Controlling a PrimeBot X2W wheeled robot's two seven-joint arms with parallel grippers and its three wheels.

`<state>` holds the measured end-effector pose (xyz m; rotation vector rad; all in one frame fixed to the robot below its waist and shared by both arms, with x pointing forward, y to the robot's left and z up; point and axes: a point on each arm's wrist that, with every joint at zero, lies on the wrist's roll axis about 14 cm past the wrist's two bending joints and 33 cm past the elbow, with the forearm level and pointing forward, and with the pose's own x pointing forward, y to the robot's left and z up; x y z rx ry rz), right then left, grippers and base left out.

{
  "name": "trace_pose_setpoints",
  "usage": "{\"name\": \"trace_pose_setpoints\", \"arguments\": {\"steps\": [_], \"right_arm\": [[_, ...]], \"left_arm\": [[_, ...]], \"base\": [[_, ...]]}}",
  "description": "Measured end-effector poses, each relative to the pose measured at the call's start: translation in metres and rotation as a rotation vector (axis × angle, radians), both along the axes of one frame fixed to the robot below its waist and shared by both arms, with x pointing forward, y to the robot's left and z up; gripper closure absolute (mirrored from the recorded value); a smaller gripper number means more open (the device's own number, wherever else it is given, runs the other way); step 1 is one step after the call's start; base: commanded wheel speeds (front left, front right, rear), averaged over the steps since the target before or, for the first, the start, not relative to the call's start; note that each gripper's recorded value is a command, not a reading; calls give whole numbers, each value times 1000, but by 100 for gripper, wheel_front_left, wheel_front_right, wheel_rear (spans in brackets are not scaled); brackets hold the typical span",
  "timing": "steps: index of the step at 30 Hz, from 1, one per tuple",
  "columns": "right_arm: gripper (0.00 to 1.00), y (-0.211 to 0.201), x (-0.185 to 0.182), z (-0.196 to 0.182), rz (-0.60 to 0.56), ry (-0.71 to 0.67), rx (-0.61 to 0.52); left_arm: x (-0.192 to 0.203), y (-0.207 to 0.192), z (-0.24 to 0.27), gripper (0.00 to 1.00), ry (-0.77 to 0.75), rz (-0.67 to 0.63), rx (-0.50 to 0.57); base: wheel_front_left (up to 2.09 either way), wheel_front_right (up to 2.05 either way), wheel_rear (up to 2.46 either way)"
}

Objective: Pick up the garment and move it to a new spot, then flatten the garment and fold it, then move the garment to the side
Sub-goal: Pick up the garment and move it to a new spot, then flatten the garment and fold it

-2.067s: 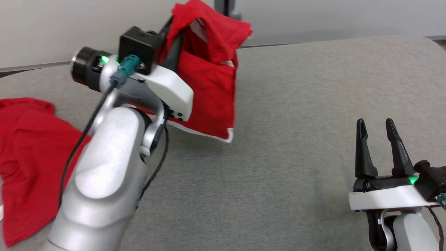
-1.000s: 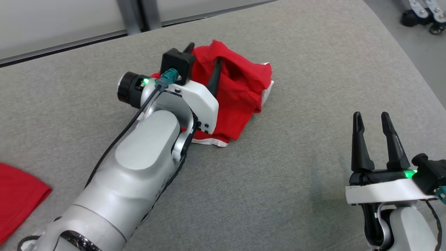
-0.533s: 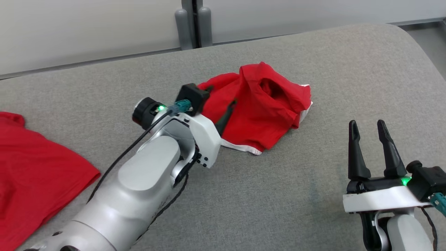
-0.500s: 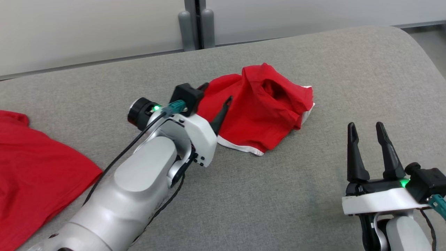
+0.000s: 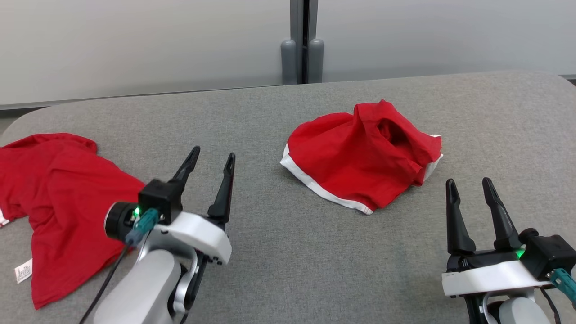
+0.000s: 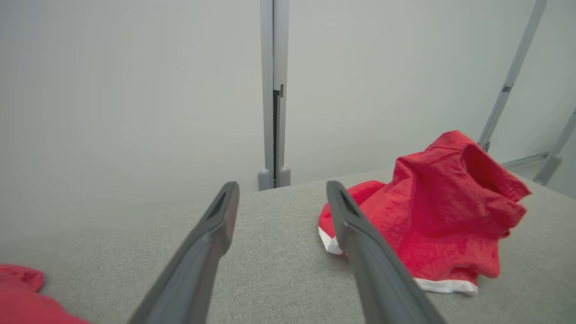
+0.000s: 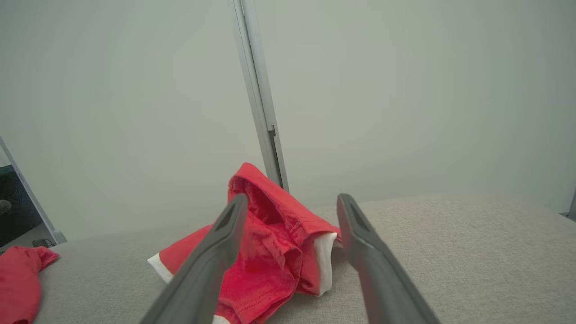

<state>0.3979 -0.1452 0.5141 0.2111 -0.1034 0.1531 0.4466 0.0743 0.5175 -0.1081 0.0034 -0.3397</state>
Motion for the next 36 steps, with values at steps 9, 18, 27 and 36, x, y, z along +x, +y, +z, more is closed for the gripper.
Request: {"name": "trace_pose_setpoints", "arguments": {"steps": [9,18,27,36], "right_arm": [[0,11,3,-5,37,13,-11],[0,36,3,-43,122,134,10],[0,69,16,-104,208,394,103],[0,75,30,-136,219,500,112]], "left_arm": [[-34,28,-1,0,-28,147,-111],[-33,29,-5,0,-38,150,-118],[-28,41,-25,0,4,178,-101],[-29,61,-34,0,27,230,-88]], "base": [[0,0,0],[0,0,0],[0,0,0],[0,0,0]]}}
